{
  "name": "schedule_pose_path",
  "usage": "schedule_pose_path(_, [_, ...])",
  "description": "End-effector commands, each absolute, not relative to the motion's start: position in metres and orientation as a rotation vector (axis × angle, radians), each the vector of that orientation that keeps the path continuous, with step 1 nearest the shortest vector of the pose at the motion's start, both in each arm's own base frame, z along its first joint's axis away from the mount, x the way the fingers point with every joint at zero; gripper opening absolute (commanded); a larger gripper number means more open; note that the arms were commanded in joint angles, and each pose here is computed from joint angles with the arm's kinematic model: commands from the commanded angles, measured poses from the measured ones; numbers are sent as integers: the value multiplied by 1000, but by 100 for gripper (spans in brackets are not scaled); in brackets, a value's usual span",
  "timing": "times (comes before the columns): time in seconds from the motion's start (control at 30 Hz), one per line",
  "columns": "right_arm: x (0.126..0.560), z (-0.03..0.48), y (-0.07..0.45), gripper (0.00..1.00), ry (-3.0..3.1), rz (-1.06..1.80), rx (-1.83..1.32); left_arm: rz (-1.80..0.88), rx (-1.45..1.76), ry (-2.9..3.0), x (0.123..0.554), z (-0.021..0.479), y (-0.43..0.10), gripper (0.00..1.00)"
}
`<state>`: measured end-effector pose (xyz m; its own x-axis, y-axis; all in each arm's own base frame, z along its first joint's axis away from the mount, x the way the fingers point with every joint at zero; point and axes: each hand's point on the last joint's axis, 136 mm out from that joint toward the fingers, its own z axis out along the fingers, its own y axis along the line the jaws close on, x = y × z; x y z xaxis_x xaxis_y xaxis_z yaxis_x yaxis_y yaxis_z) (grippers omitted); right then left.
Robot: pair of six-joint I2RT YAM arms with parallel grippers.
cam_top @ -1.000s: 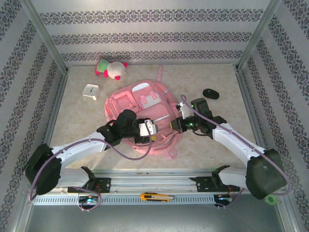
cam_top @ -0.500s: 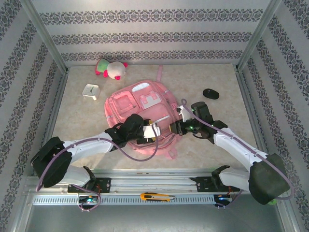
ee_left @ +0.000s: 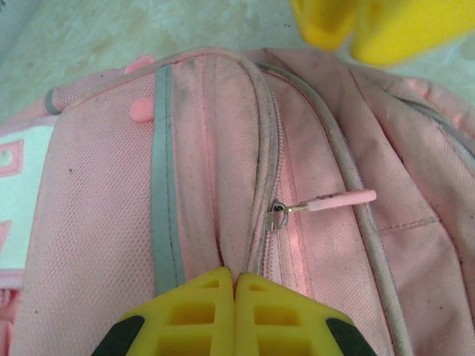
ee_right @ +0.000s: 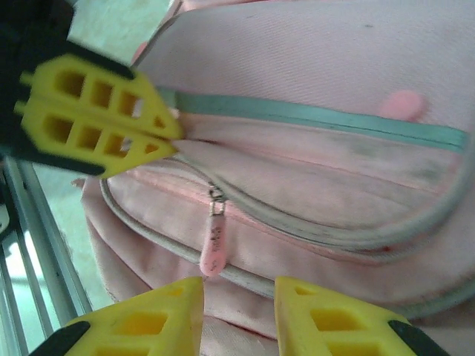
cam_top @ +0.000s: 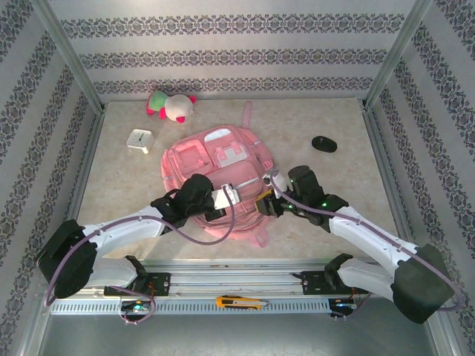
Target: Pack books, pencil case, and school supplies into a backpack
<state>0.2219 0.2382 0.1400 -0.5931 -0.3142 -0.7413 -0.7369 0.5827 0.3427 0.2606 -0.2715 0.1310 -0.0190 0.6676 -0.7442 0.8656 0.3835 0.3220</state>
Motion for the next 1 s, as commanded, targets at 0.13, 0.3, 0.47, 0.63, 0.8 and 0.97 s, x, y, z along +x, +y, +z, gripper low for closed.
schedule_pose_path(0.13, [232,130,260,35,2113,806,-908,-502,1204,1782,266,172,-284,0])
schedule_pose_path(0.3, [236,118,269,40,2157,828,-862,-525,1199,1794,269,171,-288,0])
schedule_pose_path(0.47, [232,109,285,43,2169,880,-881,-527,1189,1797,272,173,-288,0])
schedule_pose_path(0.63, [236,101,292,48,2201,892,-868,-527,1180,1801,274,173,-287,0])
schedule_pose_path(0.8, [242,97,290,37,2219,853,-840,-534,1180,1800,276,173,-288,0])
schedule_pose_path(0.97, [240,101,280,0,2206,809,-838,-489,1203,1793,277,170,-284,1])
